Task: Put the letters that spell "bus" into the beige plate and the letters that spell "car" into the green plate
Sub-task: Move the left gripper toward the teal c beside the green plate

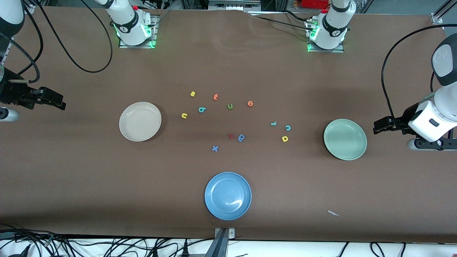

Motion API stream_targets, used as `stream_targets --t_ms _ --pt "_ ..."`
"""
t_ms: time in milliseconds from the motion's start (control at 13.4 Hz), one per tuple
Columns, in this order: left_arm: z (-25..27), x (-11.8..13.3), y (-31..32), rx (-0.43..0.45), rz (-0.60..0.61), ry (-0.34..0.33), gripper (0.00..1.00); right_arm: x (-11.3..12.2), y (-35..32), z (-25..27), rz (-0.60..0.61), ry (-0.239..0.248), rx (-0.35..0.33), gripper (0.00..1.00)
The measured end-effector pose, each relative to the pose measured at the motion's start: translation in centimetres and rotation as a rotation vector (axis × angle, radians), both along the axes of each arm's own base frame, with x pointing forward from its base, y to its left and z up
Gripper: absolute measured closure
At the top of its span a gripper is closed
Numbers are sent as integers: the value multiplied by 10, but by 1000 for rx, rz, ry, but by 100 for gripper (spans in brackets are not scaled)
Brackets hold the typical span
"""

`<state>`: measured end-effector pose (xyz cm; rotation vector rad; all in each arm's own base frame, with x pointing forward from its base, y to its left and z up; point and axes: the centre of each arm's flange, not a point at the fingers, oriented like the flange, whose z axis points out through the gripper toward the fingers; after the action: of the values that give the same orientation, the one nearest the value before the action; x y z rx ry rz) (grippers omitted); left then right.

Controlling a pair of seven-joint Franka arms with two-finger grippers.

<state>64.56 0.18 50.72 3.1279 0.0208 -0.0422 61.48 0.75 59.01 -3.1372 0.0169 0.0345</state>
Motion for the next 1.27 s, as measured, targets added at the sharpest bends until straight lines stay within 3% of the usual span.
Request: stream_targets --t_ms 673,972,1271 --pt "-20 3 -29 0 1 33 0 3 0 -6 1 6 -1 0" --pt "-42 5 -60 2 17 69 0 5 1 -10 1 12 -2 0" --pt "-72 -4 -87 -62 52 142 0 5 0 -10 21 10 -2 0"
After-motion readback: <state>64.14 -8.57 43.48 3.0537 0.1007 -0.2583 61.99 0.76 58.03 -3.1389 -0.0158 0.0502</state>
